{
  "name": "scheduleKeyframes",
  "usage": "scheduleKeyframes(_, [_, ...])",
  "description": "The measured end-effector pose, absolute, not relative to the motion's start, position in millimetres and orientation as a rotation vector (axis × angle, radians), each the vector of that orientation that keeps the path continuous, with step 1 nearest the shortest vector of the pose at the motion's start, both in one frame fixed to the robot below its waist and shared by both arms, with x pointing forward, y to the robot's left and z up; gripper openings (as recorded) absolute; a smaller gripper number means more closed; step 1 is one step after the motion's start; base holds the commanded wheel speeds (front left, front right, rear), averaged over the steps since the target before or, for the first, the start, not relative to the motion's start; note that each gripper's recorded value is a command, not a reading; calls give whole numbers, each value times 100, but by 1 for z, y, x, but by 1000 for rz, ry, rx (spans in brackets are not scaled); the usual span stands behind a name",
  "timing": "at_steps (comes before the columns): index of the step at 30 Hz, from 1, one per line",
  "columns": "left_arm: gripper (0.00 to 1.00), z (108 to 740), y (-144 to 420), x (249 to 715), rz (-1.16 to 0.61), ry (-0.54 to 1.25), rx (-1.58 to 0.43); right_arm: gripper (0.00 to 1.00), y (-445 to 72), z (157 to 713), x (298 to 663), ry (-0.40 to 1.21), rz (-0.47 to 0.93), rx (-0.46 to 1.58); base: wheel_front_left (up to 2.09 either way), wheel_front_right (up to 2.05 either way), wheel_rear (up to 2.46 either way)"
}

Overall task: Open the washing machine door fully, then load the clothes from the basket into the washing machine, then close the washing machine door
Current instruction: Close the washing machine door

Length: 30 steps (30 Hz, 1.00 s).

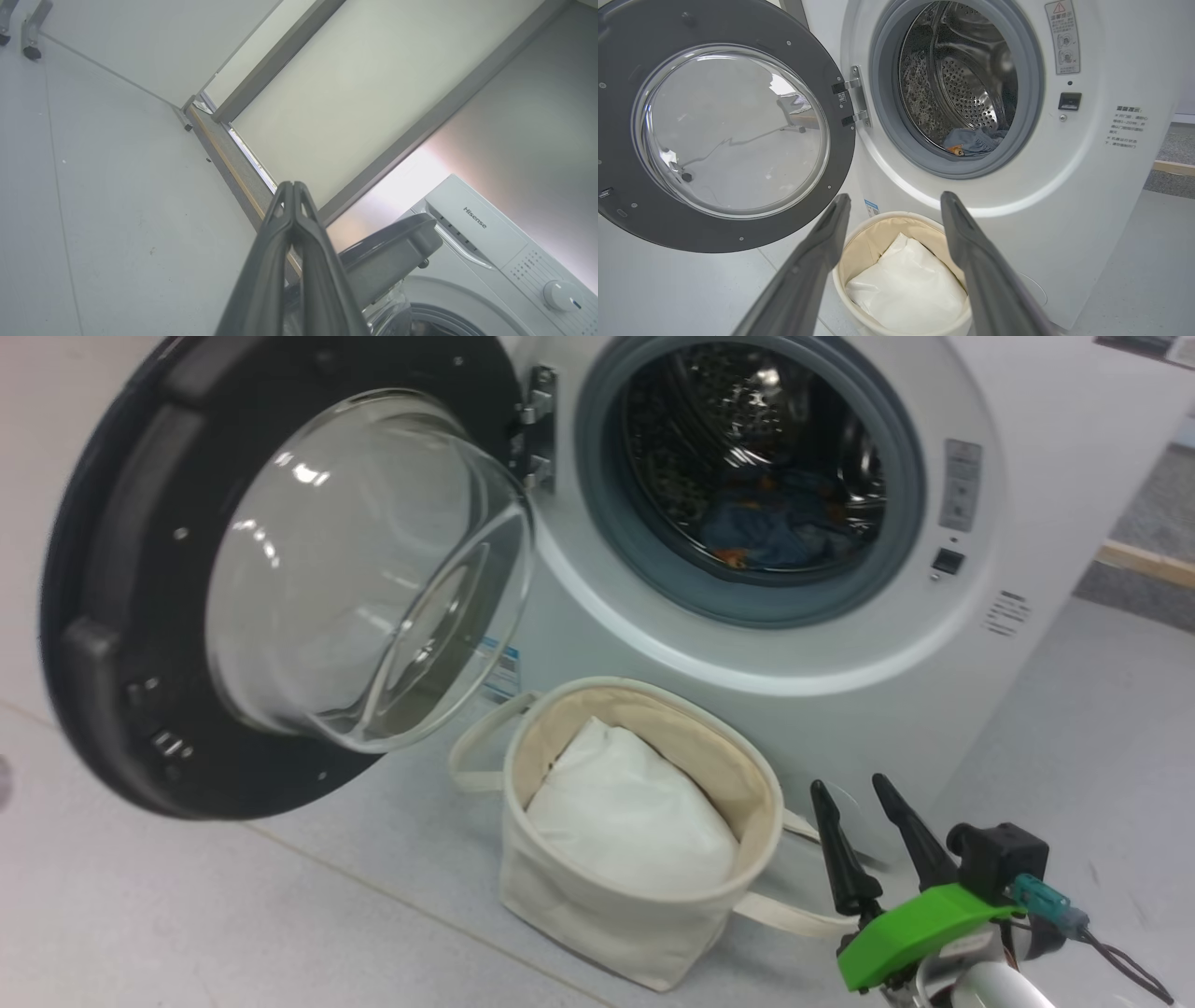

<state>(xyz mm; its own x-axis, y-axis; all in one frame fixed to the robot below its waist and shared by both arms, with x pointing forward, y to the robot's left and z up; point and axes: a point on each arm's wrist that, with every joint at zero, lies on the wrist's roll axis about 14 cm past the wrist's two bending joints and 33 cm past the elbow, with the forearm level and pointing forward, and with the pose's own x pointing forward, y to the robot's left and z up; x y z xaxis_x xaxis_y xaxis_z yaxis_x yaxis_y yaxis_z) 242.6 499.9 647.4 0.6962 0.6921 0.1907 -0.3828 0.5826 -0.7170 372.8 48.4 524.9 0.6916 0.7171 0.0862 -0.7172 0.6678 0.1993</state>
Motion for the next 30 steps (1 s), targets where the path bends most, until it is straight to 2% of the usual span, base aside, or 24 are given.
scheduleKeyframes(5, [0, 618, 520, 256, 692, -452, -999, 100, 27, 523, 377, -9, 756, 215, 0, 0, 0])
scheduleKeyframes(11, [0, 596, 510, 292, 618, -339, -1227, 100, -2, 518, 382, -5, 685, 201, 0, 0, 0])
scheduleKeyframes(20, [0, 564, 474, 327, 492, -76, -1288, 100, -24, 514, 385, -1, 633, 189, 0, 0, 0])
scheduleKeyframes(30, [0, 547, 413, 331, 235, 236, -1323, 100, -5, 520, 386, -13, 677, 199, 0, 0, 0])
